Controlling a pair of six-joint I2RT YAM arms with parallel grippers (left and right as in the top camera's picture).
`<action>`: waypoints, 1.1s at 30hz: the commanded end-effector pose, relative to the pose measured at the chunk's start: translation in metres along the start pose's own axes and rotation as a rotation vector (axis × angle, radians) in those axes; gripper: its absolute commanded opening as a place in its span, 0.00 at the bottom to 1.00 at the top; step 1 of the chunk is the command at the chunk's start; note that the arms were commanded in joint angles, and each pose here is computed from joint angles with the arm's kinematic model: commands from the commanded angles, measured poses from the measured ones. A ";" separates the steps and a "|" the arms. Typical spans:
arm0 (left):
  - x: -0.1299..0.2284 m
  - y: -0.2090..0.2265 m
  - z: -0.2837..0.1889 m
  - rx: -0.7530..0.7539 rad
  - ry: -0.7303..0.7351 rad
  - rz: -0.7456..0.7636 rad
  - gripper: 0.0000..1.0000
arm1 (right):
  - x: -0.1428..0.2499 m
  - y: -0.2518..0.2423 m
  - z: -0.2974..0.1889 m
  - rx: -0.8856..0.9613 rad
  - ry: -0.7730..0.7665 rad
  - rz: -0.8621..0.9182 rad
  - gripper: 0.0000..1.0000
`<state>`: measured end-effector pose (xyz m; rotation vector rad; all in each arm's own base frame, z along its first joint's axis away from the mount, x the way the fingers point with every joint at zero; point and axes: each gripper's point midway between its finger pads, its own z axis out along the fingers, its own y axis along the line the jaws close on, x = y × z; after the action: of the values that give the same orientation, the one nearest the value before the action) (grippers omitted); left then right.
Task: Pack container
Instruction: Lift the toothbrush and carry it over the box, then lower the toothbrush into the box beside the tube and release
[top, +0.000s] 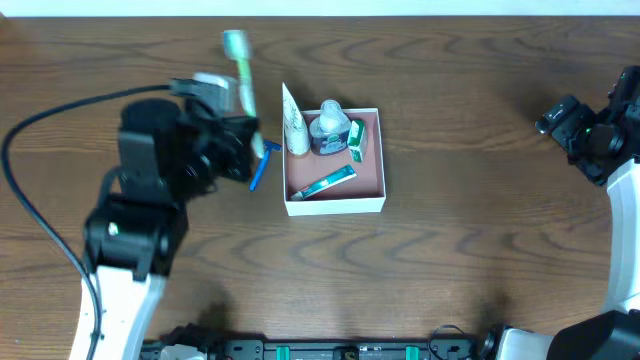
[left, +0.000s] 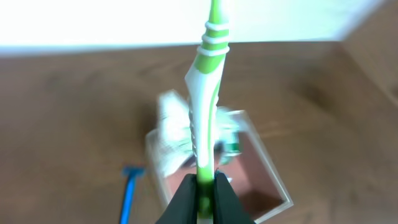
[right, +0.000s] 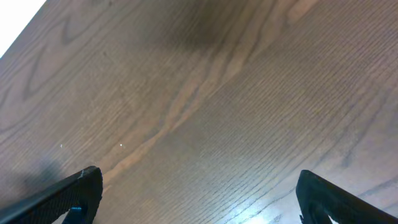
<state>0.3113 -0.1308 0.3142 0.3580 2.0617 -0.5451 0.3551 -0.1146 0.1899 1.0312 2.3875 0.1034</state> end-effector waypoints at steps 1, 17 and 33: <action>0.003 -0.045 -0.003 0.130 -0.009 0.387 0.06 | -0.005 -0.001 -0.003 0.002 -0.015 0.014 0.99; 0.112 -0.066 0.096 0.299 0.380 0.915 0.06 | -0.005 -0.001 -0.003 0.002 -0.015 0.014 0.99; 0.143 -0.015 0.134 0.039 0.593 1.010 0.06 | -0.005 -0.001 -0.003 0.002 -0.015 0.014 0.99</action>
<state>0.3174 -0.2182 0.1290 1.6312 2.0502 0.0579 0.3551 -0.1146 0.1899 1.0312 2.3875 0.1034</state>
